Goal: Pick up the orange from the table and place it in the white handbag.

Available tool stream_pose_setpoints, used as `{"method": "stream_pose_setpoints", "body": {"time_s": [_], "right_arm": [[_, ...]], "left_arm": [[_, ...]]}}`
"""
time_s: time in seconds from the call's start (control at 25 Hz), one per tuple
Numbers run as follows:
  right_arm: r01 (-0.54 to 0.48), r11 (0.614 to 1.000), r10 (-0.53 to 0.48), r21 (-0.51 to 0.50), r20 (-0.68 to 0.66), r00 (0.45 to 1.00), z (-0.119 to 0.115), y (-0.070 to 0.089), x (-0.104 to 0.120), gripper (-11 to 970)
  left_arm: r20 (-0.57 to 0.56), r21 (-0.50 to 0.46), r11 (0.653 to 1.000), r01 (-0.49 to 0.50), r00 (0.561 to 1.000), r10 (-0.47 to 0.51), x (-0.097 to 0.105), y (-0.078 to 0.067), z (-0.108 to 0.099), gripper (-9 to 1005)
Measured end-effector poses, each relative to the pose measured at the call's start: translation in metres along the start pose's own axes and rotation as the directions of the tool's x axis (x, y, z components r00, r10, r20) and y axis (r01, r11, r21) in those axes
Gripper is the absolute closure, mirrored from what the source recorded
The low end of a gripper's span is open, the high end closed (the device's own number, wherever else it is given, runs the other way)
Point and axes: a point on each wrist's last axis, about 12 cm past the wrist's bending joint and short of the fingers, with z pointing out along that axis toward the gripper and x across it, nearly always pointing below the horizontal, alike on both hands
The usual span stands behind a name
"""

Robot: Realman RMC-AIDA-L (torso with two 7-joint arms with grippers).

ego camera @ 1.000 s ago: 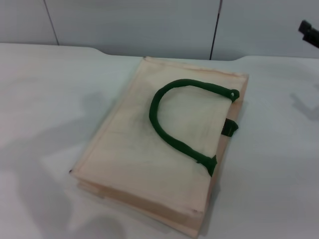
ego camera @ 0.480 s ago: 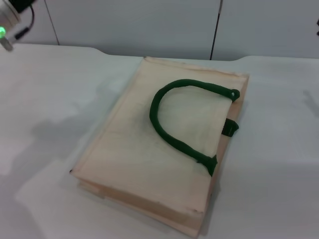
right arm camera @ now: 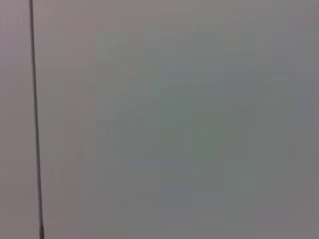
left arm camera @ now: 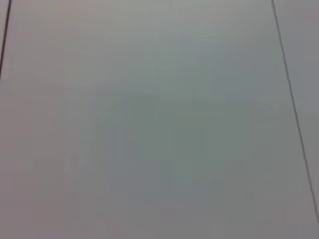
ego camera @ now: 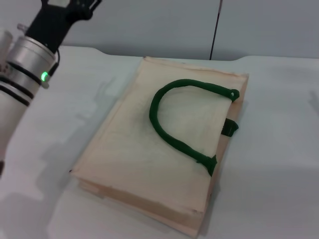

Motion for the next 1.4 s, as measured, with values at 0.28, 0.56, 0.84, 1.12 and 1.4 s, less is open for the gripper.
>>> {"method": "stream_pose_setpoints", "body": {"time_s": [0.28, 0.56, 0.84, 1.12, 1.4], "right_arm": [[-0.024, 1.0, 0.024, 0.013, 0.003, 1.0, 0.0002, 0.0023, 0.0014, 68], [-0.034, 0.999, 0.034, 0.019, -0.003, 0.999, 0.0001, 0.0038, 0.0032, 68], [-0.035, 0.999, 0.035, 0.019, -0.003, 0.999, 0.0002, 0.004, 0.0033, 68], [-0.034, 0.999, 0.034, 0.018, -0.002, 0.999, 0.001, 0.0045, 0.0027, 68], [-0.035, 0.999, 0.035, 0.018, 0.0, 0.999, 0.0015, 0.0046, 0.0023, 68]], "left_arm": [[-0.057, -0.048, 0.998, 0.037, 0.998, -0.039, 0.0108, -0.0052, -0.0023, 126], [-0.056, -0.056, 0.997, 0.044, 0.997, -0.047, 0.0103, -0.0023, -0.0028, 128], [-0.061, -0.06, 0.997, 0.046, 0.997, -0.049, 0.0109, -0.0017, -0.0034, 129], [-0.056, -0.049, 0.997, 0.052, 0.997, -0.055, 0.0097, -0.0037, 0.0, 130], [-0.046, -0.039, 0.998, 0.057, 0.997, -0.059, 0.0099, -0.0076, -0.0017, 131]]}}
